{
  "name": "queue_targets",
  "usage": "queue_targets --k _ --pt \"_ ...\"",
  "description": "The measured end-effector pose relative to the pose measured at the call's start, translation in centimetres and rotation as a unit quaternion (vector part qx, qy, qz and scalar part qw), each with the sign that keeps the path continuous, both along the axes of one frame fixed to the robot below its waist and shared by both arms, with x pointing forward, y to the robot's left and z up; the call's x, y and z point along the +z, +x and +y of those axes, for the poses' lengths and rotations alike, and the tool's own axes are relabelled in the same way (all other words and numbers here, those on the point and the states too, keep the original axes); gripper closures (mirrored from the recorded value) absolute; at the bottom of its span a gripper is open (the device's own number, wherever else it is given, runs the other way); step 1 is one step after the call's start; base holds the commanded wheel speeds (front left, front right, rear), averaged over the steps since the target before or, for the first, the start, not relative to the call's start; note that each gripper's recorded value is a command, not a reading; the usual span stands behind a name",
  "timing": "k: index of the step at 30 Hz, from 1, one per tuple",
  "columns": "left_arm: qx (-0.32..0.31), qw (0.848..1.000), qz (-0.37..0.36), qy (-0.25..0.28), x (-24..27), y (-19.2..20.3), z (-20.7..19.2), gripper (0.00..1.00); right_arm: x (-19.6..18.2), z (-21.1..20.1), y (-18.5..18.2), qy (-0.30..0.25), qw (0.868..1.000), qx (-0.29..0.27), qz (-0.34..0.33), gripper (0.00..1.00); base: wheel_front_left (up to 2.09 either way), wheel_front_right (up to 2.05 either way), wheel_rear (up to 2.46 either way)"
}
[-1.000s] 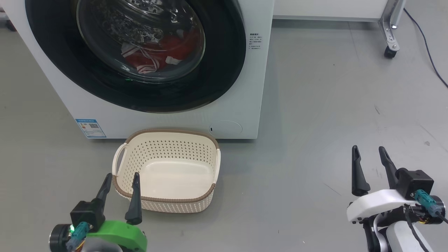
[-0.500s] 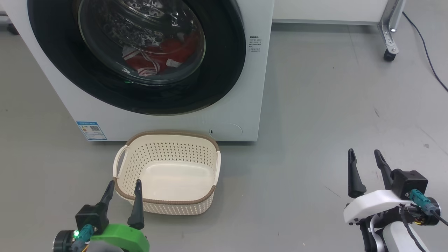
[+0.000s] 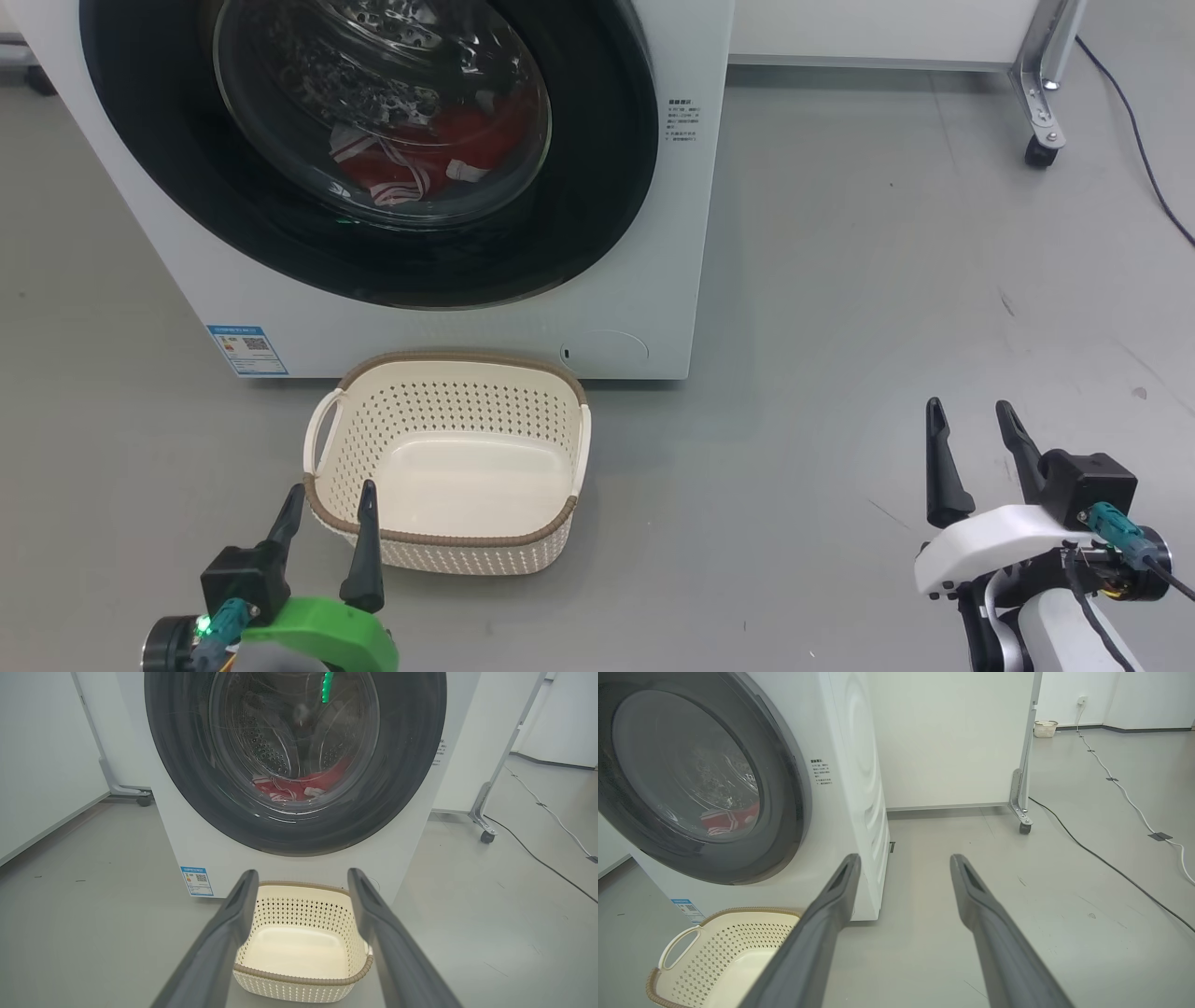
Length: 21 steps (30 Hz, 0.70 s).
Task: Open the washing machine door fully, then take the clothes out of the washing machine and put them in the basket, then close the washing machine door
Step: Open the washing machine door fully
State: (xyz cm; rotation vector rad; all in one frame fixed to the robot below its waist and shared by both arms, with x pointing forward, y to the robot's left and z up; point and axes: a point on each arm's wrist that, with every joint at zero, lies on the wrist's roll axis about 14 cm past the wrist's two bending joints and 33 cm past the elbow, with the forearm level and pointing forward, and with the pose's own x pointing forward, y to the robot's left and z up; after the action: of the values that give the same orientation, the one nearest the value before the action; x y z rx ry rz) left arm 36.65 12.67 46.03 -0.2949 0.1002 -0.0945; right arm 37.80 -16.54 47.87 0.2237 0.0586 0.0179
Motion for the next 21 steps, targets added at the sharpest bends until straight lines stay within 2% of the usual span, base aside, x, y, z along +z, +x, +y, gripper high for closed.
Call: queue_targets --k 14,15,18,21 --pt "0.003 1.0 0.003 0.0 -0.16 -0.1 0.17 0.0 -0.24 0.13 -0.05 0.004 1.0 -0.001 0.004 0.0 0.0 0.0 0.0" --pt "0.003 1.0 0.003 0.0 -0.15 -0.09 0.15 0.0 -0.25 0.12 -0.06 0.004 1.0 -0.001 0.004 0.19 0.0 0.0 0.0" --pt "0.002 1.0 0.003 0.0 -0.16 -0.09 0.13 0.0 -0.21 0.08 -0.04 0.01 1.0 -0.002 0.004 1.0 0.0 0.0 0.0" --pt "0.002 1.0 0.004 0.0 -0.26 -0.08 0.11 0.0 -0.14 -0.09 0.08 0.016 1.0 -0.006 0.003 1.0 0.0 0.0 0.0"
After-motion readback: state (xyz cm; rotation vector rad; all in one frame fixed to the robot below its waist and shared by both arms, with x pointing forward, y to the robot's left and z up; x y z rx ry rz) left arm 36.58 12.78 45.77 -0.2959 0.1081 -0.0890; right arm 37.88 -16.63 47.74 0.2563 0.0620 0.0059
